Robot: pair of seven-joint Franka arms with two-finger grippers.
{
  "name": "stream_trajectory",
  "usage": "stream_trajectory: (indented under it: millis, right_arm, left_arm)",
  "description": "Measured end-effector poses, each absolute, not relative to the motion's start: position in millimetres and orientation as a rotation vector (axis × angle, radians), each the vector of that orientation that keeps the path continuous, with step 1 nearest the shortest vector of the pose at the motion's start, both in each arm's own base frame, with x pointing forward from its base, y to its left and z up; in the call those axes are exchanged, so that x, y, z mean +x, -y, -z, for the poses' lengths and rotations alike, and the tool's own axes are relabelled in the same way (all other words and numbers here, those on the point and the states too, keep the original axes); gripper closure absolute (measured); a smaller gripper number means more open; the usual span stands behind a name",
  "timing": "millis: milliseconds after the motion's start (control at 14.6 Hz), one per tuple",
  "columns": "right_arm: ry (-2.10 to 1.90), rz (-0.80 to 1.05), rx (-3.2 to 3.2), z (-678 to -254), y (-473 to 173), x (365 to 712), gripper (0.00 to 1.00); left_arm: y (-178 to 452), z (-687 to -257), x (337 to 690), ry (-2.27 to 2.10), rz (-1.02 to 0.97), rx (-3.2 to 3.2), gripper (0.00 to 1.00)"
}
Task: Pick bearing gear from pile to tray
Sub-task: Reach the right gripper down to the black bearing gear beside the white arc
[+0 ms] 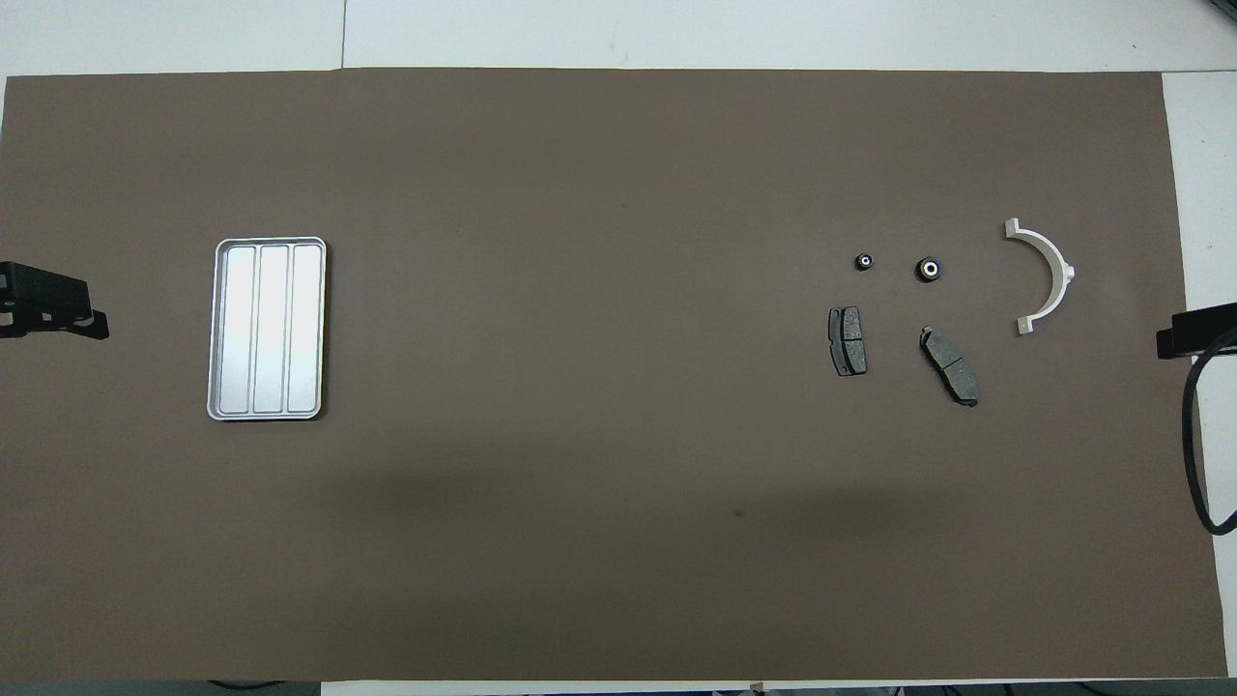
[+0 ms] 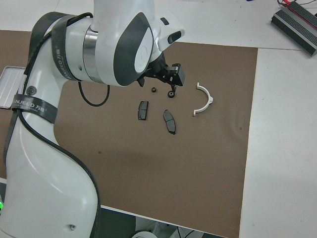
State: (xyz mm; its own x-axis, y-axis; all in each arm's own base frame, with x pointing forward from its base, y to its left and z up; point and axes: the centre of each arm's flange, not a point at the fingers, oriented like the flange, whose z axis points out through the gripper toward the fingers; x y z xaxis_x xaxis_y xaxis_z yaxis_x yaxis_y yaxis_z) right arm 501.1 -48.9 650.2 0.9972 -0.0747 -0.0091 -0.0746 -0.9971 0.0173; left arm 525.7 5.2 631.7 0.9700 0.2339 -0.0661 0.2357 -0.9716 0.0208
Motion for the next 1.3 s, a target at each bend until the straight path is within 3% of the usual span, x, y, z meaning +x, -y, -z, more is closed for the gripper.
stream_trajectory:
  millis: [686,960,1303]
  right_arm:
    - [0.116,-0.062,3.119,-648.1,49.8,512.4,0.00]
    - [0.123,-0.089,3.115,-614.1,56.6,554.9,0.00]
    - [0.108,-0.062,3.114,-536.6,58.9,625.0,0.00]
  left_arm:
    - [-5.4,-631.7,525.8,-0.369,0.097,3.090,0.00]
    - [-5.3,-631.6,525.9,-0.369,0.097,3.090,0.00]
    - [-5.0,-630.8,526.4,-0.368,0.099,3.090,0.00]
